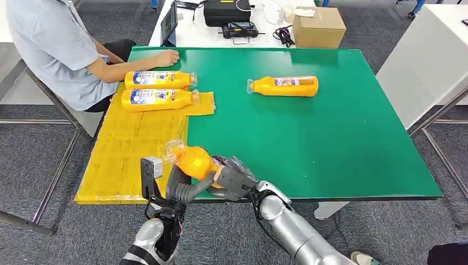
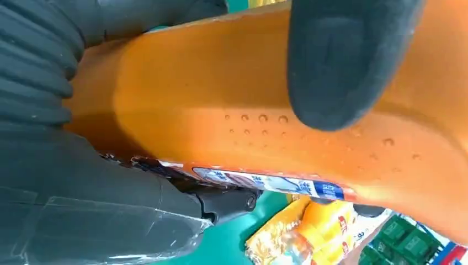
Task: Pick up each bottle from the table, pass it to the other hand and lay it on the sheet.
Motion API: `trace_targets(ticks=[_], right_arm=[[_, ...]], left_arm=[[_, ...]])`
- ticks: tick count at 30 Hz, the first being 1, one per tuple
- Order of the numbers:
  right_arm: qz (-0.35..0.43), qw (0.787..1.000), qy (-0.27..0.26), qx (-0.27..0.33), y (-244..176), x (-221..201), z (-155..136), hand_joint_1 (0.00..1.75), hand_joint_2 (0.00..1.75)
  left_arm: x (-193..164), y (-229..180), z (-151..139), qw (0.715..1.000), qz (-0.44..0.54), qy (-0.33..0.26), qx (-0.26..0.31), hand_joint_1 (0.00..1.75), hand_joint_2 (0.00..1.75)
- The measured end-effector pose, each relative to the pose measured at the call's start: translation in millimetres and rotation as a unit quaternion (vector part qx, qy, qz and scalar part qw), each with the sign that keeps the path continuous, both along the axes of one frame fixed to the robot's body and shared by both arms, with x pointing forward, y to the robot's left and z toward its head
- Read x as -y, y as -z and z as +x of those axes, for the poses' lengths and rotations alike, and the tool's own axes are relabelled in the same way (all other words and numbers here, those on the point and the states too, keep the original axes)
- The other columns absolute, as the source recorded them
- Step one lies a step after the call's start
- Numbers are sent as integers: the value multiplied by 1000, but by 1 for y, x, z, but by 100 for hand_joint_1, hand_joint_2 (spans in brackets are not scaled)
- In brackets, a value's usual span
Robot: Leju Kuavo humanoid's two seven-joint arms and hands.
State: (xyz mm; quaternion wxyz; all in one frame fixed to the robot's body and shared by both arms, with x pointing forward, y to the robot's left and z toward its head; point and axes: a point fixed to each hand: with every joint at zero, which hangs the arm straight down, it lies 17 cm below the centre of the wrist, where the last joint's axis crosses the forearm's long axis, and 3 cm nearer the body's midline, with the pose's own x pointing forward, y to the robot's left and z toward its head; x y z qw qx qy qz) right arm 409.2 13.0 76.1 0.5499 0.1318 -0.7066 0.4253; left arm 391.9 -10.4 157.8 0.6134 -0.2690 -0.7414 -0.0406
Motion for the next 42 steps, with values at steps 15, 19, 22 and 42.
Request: trace_targets(ticks=[15, 19, 22, 42], right_arm=[[-10, 1000, 7, 9, 2, 1, 3, 175, 175], [-10, 1000, 7, 8, 3, 1, 3, 175, 175], [-10, 1000, 7, 9, 3, 1, 3, 175, 175], [-28, 998, 59, 6, 26, 16, 0, 0, 175]], left_arm=[[-7, -5, 6, 998, 34, -39, 30, 175, 175], [-6, -5, 5, 998, 34, -39, 31, 175, 175], [-6, -5, 5, 998, 34, -39, 31, 175, 175], [-30, -21, 17, 995, 31, -86, 52, 175, 175]])
